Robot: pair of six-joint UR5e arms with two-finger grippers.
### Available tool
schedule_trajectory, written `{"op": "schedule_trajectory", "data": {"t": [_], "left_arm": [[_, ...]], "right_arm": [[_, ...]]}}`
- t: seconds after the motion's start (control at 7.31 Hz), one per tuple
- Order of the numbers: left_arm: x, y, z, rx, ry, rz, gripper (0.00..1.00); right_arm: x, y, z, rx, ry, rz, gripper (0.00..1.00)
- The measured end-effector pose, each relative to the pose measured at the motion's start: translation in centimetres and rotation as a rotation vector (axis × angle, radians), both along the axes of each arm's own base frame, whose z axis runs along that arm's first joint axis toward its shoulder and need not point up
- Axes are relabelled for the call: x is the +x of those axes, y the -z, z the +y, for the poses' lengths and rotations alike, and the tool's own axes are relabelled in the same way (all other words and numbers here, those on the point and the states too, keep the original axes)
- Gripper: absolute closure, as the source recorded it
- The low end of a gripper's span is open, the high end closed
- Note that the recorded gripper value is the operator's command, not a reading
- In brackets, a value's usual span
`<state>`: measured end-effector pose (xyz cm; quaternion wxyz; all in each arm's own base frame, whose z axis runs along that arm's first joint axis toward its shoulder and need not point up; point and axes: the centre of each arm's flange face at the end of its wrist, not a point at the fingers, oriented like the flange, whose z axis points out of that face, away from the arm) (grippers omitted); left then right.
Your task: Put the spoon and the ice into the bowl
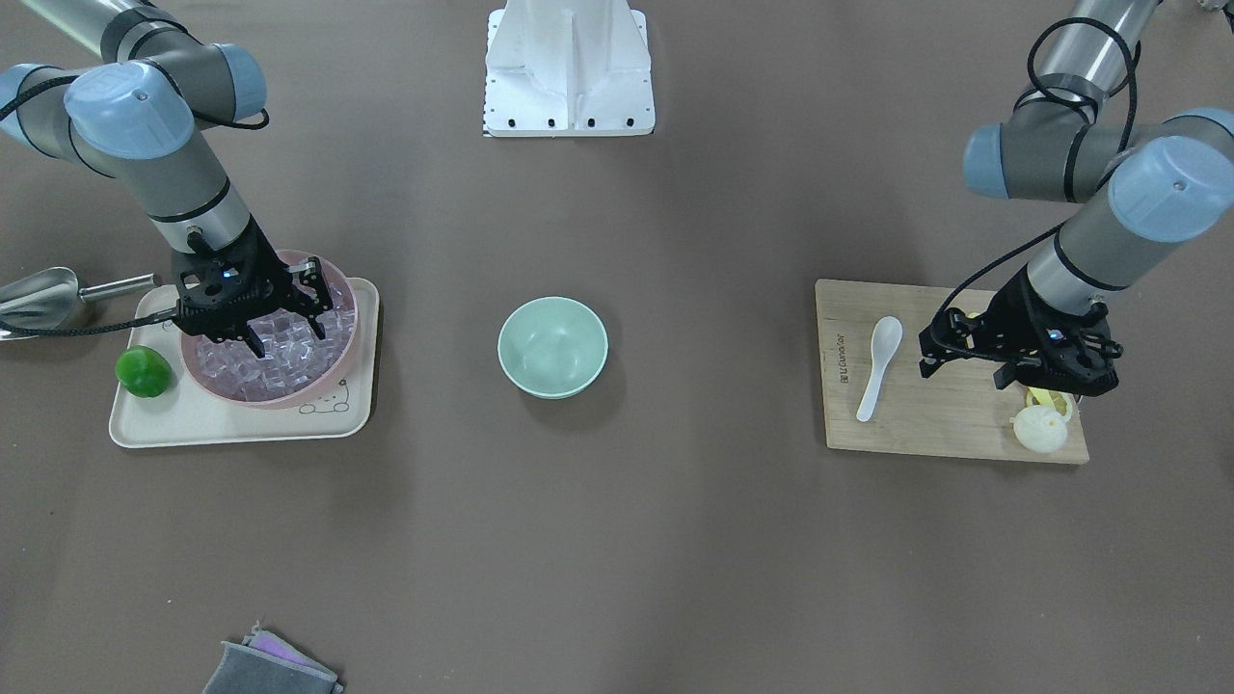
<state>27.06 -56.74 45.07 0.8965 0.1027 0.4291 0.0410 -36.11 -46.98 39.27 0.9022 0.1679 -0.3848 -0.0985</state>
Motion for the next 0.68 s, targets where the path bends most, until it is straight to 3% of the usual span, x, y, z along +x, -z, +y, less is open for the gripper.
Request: {"op": "schedule_trajectory", "data": {"t": [0.27, 0.68], "left_arm": [[-0.4, -0.2, 0.4, 0.001, 0.004, -0.001, 0.03], [-1.0, -0.7, 1.2, -0.001, 0.005, -0.004, 0.03]], "right_arm": [[-0.2, -0.2, -0.1, -0.004, 0.001, 0.003, 0.43], [-0.3, -0.2, 0.0, -0.007, 0.002, 0.002, 0.97]]}}
